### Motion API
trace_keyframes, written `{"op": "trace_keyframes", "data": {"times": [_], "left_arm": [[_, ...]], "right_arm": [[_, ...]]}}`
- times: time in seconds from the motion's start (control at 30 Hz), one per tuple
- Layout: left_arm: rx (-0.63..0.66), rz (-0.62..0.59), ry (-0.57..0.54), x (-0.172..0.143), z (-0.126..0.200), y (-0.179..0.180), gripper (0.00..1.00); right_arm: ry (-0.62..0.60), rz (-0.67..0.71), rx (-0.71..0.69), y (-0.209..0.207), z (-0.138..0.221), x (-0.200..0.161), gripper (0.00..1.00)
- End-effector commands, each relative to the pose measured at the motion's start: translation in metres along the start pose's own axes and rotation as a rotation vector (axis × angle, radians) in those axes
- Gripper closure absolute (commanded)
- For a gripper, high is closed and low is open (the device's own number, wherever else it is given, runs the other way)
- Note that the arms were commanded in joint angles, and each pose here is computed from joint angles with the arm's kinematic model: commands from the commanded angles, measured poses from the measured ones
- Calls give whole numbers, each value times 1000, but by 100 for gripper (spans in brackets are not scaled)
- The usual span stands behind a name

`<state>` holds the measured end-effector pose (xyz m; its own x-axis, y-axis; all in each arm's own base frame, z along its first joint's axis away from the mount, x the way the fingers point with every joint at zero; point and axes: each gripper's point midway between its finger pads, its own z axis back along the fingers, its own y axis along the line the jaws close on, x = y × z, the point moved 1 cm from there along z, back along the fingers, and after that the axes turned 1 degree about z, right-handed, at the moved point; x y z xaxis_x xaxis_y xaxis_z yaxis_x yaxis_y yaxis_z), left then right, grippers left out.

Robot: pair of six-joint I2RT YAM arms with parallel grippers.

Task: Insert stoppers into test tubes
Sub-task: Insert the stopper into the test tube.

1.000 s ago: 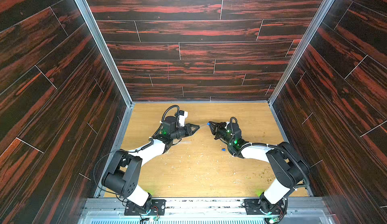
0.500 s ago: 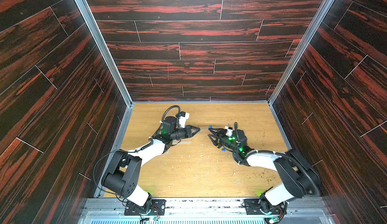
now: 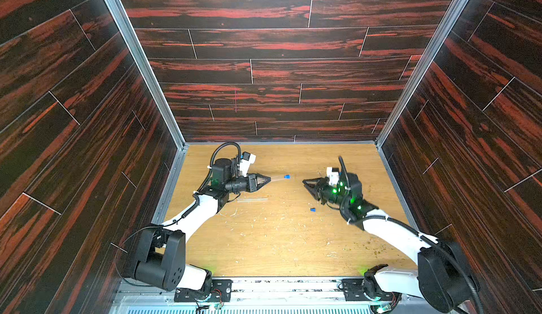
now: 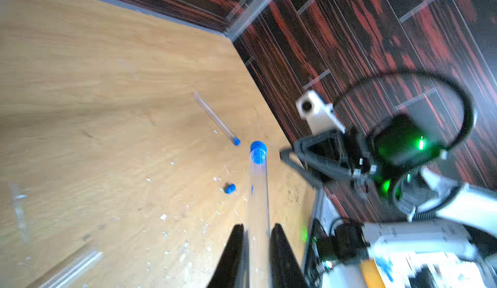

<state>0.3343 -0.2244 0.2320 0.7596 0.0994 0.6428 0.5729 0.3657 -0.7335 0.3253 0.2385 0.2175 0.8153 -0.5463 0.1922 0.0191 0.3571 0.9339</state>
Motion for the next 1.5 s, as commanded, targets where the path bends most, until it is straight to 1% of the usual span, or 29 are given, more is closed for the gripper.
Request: {"op": "trace_keyframes", "data": {"times": [0.0, 0.13, 0.17, 0.23, 0.37, 0.73, 0.77, 0.93, 1.17, 1.33, 1.47], "left_arm": [[-83, -86, 34, 2, 6, -28, 100], [-90, -89, 38, 2, 6, -29, 100], [-94, -89, 40, 2, 6, -29, 100], [-95, -88, 42, 1, 6, -29, 100], [-98, -93, 41, 2, 6, -30, 100], [-98, -105, 45, 1, 5, -30, 100], [-97, -104, 44, 1, 6, -30, 100], [-94, -103, 44, 1, 5, -30, 100], [-98, -102, 52, -1, 3, -30, 100], [-110, -117, 82, -9, -1, -32, 100], [-112, -119, 87, -9, -2, -33, 100]], "right_arm": [[52, 117, -137, -19, -5, -2, 82], [123, 144, -146, -21, -22, -8, 94], [162, 149, -136, -20, -26, -14, 97], [190, 161, -143, -20, -32, -19, 100], [221, 202, -178, -21, -40, -23, 100], [285, 282, -211, -10, -53, -34, 100], [268, 299, -234, -12, -54, -31, 100], [269, 343, -275, -12, -56, -32, 100], [283, 369, -266, -6, -58, -36, 100], [293, 433, -277, 1, -62, -39, 100], [314, 497, -281, 8, -65, -45, 100]]}}
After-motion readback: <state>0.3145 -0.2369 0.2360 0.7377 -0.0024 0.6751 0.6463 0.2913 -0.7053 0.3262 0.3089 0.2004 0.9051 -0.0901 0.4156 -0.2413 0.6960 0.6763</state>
